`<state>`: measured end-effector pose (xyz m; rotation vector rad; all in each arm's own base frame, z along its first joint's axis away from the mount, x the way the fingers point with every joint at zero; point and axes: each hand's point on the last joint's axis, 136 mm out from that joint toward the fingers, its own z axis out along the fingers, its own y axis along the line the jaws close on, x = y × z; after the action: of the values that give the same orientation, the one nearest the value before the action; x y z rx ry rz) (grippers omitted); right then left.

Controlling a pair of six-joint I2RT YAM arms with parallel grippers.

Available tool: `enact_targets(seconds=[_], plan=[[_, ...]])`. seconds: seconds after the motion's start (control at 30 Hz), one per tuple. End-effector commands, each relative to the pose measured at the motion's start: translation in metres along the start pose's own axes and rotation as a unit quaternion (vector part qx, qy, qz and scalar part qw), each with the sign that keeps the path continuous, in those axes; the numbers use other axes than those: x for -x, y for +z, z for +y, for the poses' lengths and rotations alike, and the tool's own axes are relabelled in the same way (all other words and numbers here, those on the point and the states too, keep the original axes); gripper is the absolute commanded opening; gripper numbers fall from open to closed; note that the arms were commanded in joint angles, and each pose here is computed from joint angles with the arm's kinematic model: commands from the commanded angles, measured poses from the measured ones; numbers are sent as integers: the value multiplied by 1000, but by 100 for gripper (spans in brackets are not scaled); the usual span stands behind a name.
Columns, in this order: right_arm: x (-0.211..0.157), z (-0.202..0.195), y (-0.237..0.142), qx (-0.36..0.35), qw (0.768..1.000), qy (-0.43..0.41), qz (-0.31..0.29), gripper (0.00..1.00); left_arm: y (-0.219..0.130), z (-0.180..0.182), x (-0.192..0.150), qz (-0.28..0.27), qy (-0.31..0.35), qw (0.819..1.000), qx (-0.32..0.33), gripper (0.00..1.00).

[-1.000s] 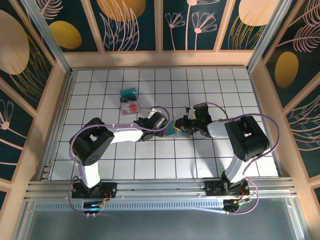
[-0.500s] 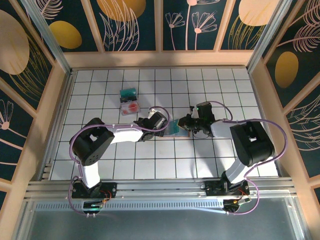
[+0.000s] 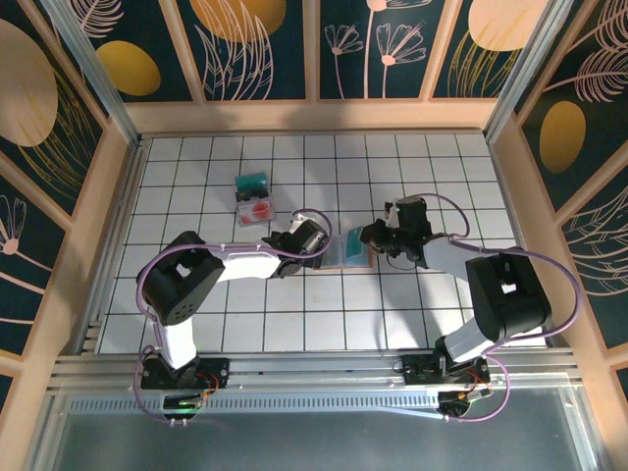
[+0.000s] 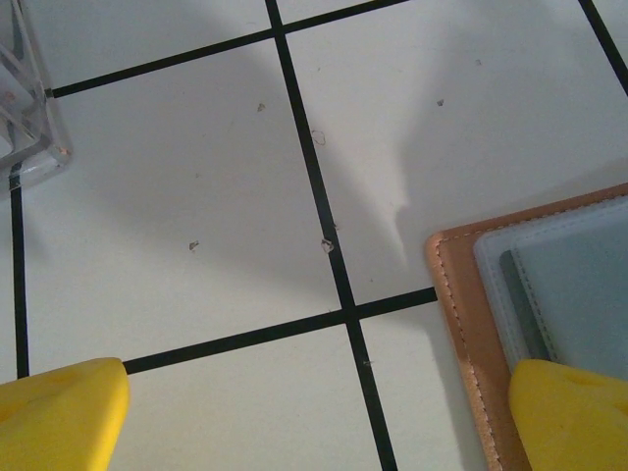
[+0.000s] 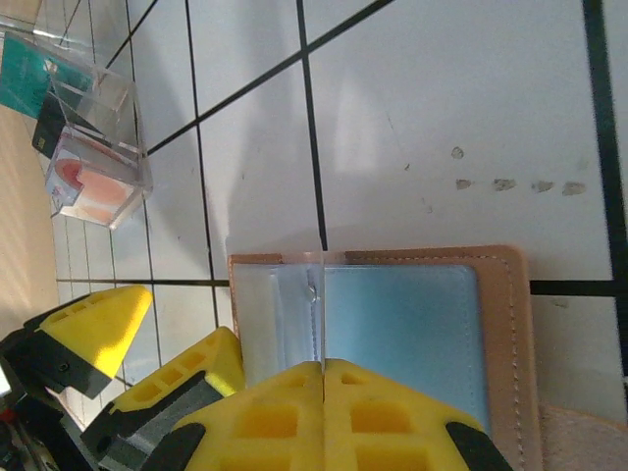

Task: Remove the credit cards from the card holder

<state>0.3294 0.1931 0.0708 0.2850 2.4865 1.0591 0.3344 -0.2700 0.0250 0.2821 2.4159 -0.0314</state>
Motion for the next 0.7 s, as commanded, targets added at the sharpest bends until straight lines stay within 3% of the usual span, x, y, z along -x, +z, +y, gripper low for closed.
enact_targets(seconds=[0.0, 0.23, 0.4, 0.67], plan=[[6, -3, -11, -15, 999, -19, -23, 0, 0, 15, -25, 38, 23, 999, 27, 99], [16, 12, -27, 2, 997, -44, -60, 0, -23, 8, 6, 1, -4, 1000, -2, 99], [23, 30, -40, 39, 993, -64, -93, 0, -53, 0, 44, -55, -45, 997, -40, 99], [25, 76, -60, 150, 975, -103, -125, 0, -112, -21, 104, -151, -131, 960, -196, 99]])
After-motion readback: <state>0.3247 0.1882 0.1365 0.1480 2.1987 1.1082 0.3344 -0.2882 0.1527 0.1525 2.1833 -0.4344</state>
